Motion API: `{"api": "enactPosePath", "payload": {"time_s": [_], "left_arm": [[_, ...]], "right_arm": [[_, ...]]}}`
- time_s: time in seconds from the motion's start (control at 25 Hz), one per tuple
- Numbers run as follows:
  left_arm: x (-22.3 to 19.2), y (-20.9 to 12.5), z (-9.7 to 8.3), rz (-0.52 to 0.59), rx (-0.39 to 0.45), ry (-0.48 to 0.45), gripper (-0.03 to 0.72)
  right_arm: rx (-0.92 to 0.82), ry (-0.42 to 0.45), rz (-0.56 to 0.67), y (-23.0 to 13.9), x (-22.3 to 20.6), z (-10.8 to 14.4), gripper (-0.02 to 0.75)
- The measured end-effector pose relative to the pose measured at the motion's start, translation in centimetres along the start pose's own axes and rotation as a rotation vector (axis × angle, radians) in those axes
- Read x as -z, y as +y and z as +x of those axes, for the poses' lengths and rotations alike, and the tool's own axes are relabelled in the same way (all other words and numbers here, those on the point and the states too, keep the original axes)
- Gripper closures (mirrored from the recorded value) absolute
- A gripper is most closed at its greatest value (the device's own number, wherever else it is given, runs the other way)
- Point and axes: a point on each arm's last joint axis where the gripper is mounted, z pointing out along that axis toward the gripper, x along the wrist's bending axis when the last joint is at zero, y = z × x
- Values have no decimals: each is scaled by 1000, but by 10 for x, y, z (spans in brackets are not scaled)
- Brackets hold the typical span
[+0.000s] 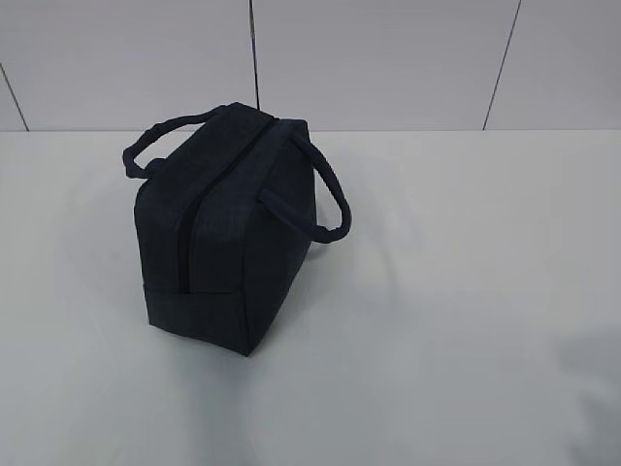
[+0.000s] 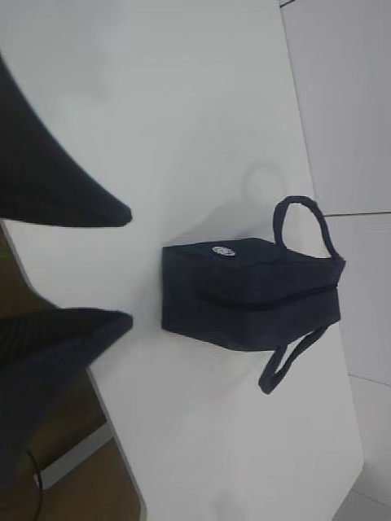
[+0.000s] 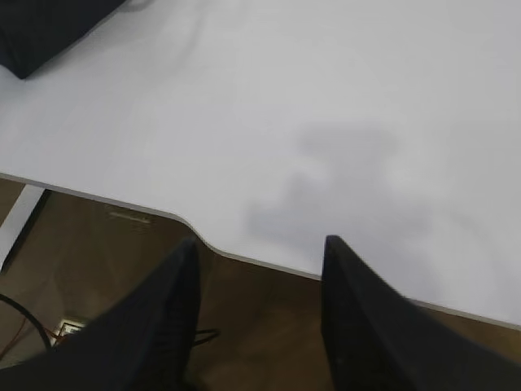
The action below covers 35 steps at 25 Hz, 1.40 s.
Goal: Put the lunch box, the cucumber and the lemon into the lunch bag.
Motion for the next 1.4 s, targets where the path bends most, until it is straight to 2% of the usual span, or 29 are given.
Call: {"api": "enactPosePath", "payload": {"time_s": [0.36,0.56,0.68,1.04,1.4], "left_arm": [[-10,-56,1,7,1,-3,449],[-32,-71,6,101,8,11,449],[-44,-81,9,154,-18,14,451],[-60,-85,12,125,-64,18,453],[-67,-84,14,88,-67,27,453]], "right_arm": [[-13,-1,-52,-30,-12,1,372],[-27,0,-91,-29,-16,1,372],[-27,1,-103,-29,-20,1,372],[-33,13,-106,-29,-21,2,372],[-35,17,-109,-28,-21,3,373]]}}
